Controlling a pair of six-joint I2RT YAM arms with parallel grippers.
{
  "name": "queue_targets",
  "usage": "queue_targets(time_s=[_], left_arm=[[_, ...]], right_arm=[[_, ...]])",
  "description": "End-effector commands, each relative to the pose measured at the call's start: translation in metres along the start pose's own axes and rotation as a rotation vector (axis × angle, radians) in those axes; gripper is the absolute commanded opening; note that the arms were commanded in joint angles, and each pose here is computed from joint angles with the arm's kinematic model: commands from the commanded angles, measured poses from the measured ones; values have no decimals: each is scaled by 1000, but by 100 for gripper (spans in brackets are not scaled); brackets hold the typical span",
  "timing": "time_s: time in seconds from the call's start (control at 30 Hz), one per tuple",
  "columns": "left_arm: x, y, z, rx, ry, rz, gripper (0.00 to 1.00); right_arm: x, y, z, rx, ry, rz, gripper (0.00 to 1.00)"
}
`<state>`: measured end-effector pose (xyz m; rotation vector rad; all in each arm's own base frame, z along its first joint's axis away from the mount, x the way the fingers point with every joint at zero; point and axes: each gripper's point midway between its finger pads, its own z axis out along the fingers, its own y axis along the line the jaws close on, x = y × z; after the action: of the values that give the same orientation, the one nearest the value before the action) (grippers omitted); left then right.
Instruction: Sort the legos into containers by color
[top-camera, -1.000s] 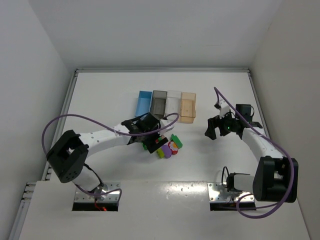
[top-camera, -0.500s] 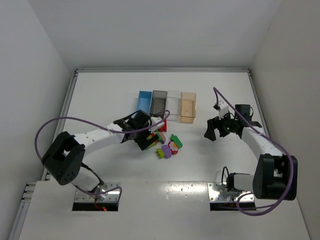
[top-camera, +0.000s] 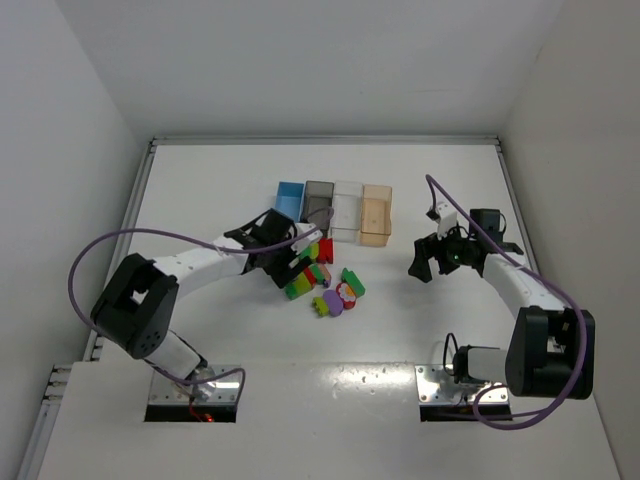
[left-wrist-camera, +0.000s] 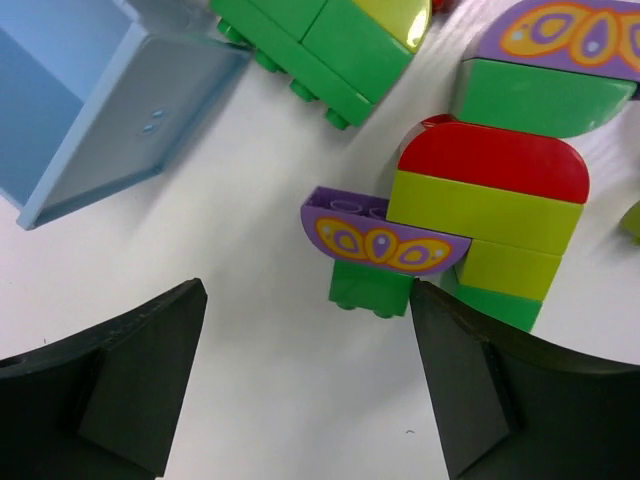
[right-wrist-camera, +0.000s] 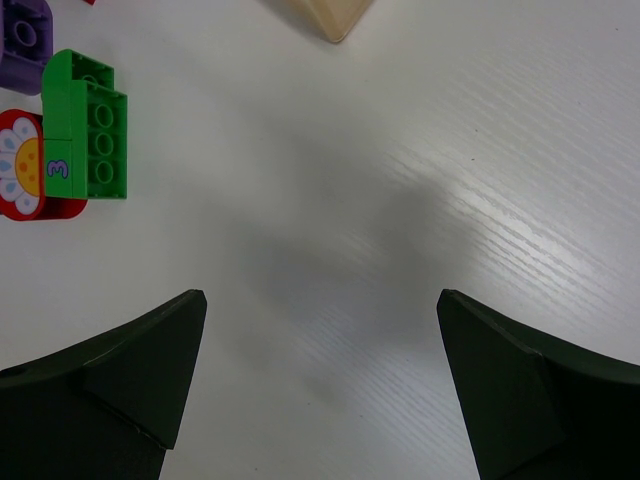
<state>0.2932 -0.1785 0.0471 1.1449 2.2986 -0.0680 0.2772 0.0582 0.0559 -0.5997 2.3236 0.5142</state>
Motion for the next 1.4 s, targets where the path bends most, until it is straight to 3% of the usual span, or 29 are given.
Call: queue_targets(time_s=[0.0,0.1,0.2,0.63,0.7,0.8,0.9,0.93,1.03,1.2,1.37], left_arm=[[-8,14,0,0,-22,-3,88],[-4,13,2,20,-10,-1,77],[1,7,3,50,0,8,72],[15,-11,21,166,41,100,75],[19,-13,25,173,55,99,70],[24,-15,26,181,76,89,52],[26,-17,28,184,86,65,28],[24,-16,29,180,76,66,14],[18,-15,20,163,42,32,0],[12,-31,-8,175,-41,58,0],[-4,-59,-42,180,-178,134,0]], right_arm=[[-9,1,0,-22,-32,-35,100],[-9,1,0,-22,-32,-35,100],[-7,1,2,-25,-25,-30,100],[-3,0,5,-31,-11,-20,100],[-3,-2,4,-25,-13,-13,100],[-3,-2,4,-25,-13,-13,100],[-3,-2,4,-25,-13,-13,100],[-3,-2,4,-25,-13,-13,100],[-4,1,4,-44,-22,-13,97],[-15,25,2,-135,-66,-46,94],[-34,82,-4,-415,-46,-9,94]])
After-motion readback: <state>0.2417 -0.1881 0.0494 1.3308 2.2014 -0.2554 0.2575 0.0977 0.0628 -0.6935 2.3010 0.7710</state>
